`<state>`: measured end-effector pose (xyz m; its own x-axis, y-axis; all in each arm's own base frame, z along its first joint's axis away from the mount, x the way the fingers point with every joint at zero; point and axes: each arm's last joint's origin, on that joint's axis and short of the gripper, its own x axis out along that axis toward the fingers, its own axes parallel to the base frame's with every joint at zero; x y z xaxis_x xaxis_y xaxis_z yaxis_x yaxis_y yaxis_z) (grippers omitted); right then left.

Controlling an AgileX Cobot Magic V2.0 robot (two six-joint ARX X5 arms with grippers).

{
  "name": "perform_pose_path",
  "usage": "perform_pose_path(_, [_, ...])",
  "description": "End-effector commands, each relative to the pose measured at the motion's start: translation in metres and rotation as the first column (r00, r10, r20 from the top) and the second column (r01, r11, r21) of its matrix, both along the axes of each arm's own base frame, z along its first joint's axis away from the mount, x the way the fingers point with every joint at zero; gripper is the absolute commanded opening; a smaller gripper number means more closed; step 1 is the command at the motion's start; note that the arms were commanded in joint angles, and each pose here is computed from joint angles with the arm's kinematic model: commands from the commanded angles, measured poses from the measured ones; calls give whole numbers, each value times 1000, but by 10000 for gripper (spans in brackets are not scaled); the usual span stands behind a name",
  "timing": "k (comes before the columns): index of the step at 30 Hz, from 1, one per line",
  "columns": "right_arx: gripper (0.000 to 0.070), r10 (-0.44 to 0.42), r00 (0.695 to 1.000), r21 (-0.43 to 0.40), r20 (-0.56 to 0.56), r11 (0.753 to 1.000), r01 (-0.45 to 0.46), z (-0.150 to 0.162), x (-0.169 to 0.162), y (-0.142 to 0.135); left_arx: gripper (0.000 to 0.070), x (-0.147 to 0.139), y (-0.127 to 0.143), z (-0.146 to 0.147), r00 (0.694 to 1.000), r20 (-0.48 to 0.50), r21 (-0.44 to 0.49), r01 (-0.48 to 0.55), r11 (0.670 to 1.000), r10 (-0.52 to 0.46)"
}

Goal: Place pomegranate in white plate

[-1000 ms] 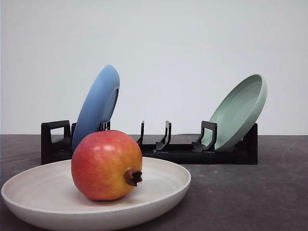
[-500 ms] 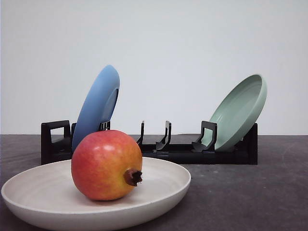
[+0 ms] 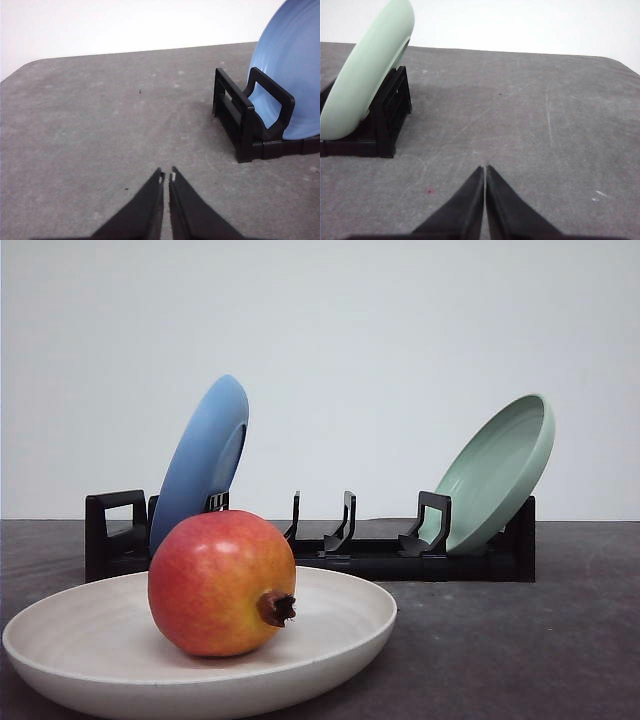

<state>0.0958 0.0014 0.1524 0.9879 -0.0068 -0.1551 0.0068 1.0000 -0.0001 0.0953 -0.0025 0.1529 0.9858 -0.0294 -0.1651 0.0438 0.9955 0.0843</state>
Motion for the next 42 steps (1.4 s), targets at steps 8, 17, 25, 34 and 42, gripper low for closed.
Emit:
perform_pose_path(8, [0,-7,1000,10,7,1000,7,0,0,0,0,0,0,-4,1000,-12,4,5,1000,-5])
perform_pose_path(17, [0,-7,1000,10,7,1000,7,0,0,0,0,0,0,-4,1000,-13,4,6,1000,-6])
perform_pose_path(25, [0,-7,1000,10,7,1000,7,0,0,0,0,0,-1,-4,1000,-12,4,11,1000,-11])
perform_pose_path(34, [0,-7,1000,10,7,1000,7,0,0,0,0,0,-1,-4,1000,-12,4,11,1000,-11])
perform_pose_path(42, [0,-7,1000,10,7,1000,7,0,0,0,0,0,-1,-4,1000,-12,4,11,1000,-11])
